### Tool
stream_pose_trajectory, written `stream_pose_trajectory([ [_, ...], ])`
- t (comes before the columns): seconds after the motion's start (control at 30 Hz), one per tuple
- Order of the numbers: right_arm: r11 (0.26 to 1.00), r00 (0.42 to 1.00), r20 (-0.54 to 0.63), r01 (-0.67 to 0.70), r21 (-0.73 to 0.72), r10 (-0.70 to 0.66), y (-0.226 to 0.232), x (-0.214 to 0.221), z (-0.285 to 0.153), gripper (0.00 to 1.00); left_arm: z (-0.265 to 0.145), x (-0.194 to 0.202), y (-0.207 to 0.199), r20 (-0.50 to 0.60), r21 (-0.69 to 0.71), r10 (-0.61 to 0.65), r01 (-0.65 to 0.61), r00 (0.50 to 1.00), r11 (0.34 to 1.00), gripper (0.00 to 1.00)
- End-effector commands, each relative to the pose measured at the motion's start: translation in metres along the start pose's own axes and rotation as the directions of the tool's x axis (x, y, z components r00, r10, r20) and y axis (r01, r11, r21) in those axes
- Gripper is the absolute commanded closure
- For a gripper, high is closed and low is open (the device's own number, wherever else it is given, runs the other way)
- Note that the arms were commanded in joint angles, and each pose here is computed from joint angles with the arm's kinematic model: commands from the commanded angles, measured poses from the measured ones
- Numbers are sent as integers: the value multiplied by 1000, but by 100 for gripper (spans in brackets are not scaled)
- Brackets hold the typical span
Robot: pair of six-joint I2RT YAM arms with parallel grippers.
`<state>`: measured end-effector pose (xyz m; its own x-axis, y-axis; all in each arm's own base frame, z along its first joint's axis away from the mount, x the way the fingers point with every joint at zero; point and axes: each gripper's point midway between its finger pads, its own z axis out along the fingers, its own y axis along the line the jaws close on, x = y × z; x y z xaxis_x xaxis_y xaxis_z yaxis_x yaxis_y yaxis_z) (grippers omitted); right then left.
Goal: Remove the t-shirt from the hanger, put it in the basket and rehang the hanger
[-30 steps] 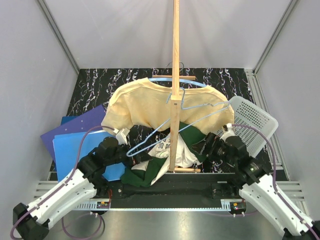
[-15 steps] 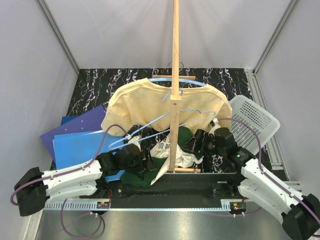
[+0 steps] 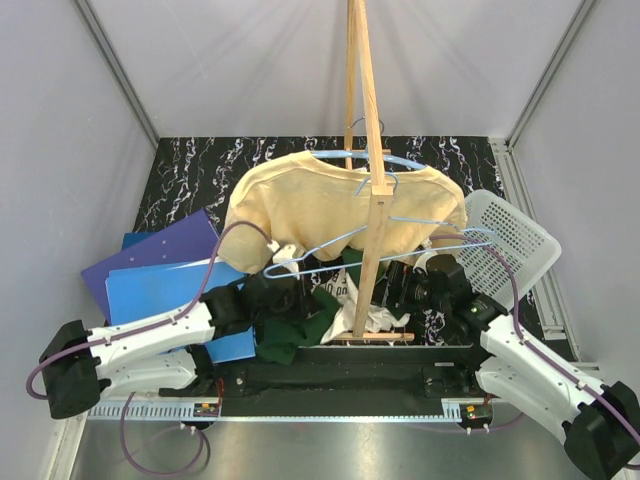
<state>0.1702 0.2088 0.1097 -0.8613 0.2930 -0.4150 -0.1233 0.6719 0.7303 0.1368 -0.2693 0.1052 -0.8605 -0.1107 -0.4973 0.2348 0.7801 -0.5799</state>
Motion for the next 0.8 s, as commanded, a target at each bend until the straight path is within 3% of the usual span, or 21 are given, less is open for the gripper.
stream_pose_trajectory([
  [0.0, 997, 997, -7, 71, -41, -72, 15, -6, 0, 0, -11, -77, -51, 226, 116, -39, 12, 973, 993, 100],
  [0.07, 994, 995, -3, 95, -47, -95, 17, -9, 2, 0, -6, -88, -44, 259, 124, -102, 71, 960, 990, 100],
  [0.13, 990, 994, 20, 113, -79, -112, 25, -14, 4, 0, -4, -103, -56, 275, 232, -183, 119, 944, 965, 100],
  [0.2, 983, 991, 28, 133, -127, -131, 34, -17, 8, 0, 9, -101, -59, 242, 261, -205, 139, 948, 955, 100],
  [0.5, 930, 964, 7, 257, -262, -265, 64, -12, 20, 0, 35, -102, -77, 167, 288, -194, 140, 967, 947, 100],
  [0.77, 931, 947, 50, 321, -173, -318, 47, -12, 50, 0, 31, -97, -95, 121, 382, -202, 142, 972, 913, 100],
])
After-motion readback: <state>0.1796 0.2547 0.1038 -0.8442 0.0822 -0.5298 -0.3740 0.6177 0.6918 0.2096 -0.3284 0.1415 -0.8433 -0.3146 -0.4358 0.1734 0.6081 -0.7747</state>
